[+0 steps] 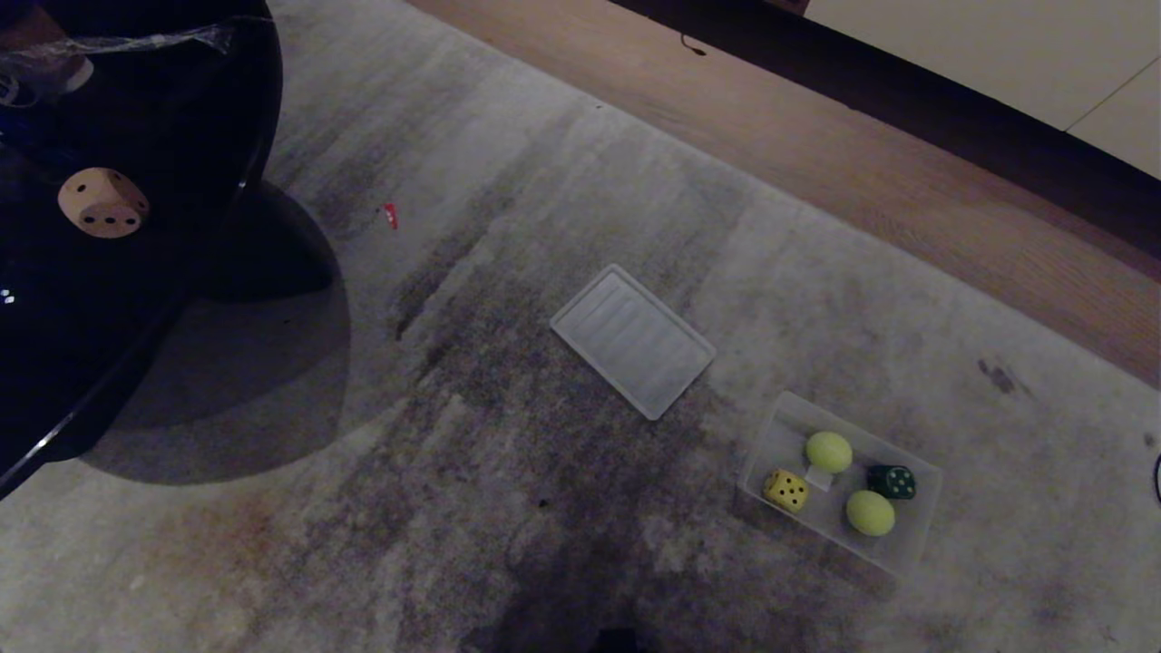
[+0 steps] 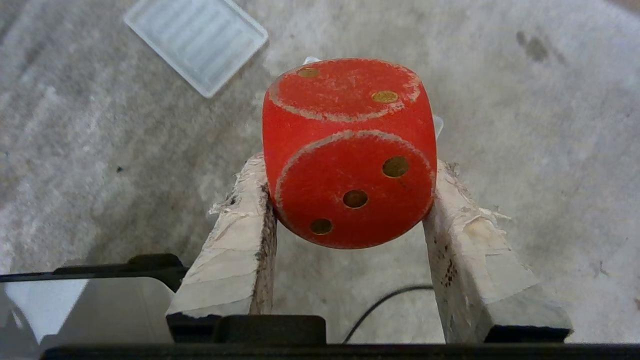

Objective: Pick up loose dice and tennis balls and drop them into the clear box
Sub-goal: Put the toys in the box

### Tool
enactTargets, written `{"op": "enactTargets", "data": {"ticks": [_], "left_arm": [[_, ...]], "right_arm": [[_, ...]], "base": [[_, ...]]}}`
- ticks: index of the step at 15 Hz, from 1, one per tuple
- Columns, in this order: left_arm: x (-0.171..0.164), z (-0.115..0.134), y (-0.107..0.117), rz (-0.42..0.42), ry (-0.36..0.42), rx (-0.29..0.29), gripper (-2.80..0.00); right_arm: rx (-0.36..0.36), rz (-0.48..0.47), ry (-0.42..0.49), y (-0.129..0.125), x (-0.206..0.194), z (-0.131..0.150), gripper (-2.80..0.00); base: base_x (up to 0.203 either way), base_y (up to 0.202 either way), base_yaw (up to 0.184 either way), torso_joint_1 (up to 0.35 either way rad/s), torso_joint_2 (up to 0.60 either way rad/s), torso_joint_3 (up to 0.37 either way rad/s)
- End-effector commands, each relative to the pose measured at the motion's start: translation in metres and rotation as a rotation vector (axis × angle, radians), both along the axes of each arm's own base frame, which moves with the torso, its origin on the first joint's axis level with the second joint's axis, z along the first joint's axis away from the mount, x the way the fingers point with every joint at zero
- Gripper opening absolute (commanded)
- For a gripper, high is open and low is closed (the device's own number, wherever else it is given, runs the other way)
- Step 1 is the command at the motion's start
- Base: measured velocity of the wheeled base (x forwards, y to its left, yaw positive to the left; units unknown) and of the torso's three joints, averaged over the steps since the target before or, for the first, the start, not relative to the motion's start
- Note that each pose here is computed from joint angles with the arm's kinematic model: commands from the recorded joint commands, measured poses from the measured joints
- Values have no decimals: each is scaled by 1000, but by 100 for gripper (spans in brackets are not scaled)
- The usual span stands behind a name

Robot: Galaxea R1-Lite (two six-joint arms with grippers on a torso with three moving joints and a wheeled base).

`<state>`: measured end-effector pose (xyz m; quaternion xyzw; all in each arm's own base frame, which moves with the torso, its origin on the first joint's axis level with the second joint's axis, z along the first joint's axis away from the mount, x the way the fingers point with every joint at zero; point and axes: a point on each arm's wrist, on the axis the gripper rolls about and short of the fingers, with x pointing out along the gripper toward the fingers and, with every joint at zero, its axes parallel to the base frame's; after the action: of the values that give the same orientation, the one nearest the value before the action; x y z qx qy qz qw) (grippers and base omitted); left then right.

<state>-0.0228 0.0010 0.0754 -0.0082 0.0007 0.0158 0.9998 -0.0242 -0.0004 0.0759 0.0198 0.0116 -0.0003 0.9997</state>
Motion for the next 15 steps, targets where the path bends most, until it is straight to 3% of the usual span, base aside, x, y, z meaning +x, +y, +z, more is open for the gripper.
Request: {"op": "enactTargets", "data": {"ticks": [1,15], "left_arm": [[0,0,0,1,3,0,-280],[0,0,0,1,1,0,-280]], "right_arm": [[0,0,1,0,0,0,-280],[0,5,1,0,0,0,-280]], "base": [[0,0,0,2,-2,-196],[0,0,0,2,3,-199]]}}
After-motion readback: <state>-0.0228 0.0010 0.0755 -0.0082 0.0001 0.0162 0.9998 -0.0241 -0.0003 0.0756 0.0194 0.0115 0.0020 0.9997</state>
